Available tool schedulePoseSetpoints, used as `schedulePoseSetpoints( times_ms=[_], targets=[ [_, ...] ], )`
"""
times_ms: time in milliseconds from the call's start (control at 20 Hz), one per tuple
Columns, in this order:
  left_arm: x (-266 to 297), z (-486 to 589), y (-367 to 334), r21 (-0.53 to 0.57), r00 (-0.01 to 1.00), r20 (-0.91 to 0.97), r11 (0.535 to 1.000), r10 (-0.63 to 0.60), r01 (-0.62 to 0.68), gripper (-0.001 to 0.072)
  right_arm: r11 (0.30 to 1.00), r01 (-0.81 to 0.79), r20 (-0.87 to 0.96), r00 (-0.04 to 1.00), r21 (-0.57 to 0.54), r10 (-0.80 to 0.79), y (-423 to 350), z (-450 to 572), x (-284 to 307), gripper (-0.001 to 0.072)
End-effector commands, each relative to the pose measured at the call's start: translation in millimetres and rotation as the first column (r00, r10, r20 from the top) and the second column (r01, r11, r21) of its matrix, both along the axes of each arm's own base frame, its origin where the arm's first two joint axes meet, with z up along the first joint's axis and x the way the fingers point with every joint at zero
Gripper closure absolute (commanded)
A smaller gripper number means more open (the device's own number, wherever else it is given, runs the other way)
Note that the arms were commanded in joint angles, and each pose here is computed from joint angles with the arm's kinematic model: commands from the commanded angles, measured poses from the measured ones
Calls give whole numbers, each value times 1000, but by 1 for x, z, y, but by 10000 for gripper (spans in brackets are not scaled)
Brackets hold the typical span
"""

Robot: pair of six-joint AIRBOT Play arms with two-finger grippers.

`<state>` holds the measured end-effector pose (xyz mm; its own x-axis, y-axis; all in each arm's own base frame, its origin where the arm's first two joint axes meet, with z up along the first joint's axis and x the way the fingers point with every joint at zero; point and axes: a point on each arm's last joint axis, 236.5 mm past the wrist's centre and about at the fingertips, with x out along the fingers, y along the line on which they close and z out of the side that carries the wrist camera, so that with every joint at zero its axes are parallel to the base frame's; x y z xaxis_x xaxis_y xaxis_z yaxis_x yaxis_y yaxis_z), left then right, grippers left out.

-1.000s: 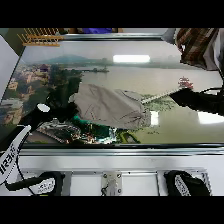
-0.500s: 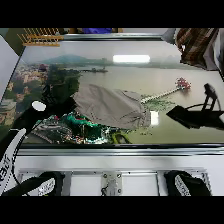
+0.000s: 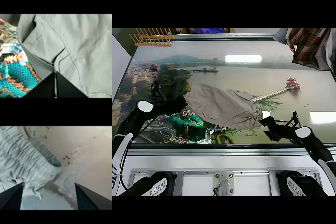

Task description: Fold the clothes and pants, and hang the long-sleeved shirts on hangers.

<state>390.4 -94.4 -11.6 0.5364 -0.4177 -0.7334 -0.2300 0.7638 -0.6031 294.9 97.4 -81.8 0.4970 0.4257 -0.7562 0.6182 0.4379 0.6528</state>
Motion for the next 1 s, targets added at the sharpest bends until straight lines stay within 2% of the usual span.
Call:
schedulePoseSetpoints(
  times_ms=[0,350,400,450,500,650,700,750,800,950],
  targets=[
    [-1,1,-1,-2,1000,0,1000,-7,7,700,993,116,12,993,10,-116,2,-17,16,4],
    [-1,1,-1,-1,1000,0,1000,-6,6,700,995,89,0,996,-34,-89,15,-34,14,15],
    [-1,1,-1,-1,1000,0,1000,-6,6,699,995,90,-8,996,-32,-91,16,-36,13,38],
    [-1,1,-1,-1,1000,0,1000,-6,6,699,995,89,-12,996,-32,-90,16,-37,14,166],
    [-1,1,-1,-1,1000,0,1000,-6,6,700,995,94,-14,995,-25,-94,17,-36,16,255],
    [-1,1,-1,-1,1000,0,1000,-6,6,700,996,88,14,996,-22,-88,19,-28,28,262],
    [-1,1,-1,-2,1000,0,1000,-7,7,699,997,63,32,998,-36,-62,20,-25,32,390],
    [-1,1,-1,-2,1000,0,1000,-7,7,700,998,34,48,998,-50,-32,22,-24,33,579],
    [-1,1,-1,-2,1000,-1,1000,-7,7,700,998,4,67,998,-70,1,22,-22,34,690],
    [-1,14,-1,-3,1000,30,1000,-6,6,700,990,-105,147,982,-98,119,30,1,38,692]
  ],
)
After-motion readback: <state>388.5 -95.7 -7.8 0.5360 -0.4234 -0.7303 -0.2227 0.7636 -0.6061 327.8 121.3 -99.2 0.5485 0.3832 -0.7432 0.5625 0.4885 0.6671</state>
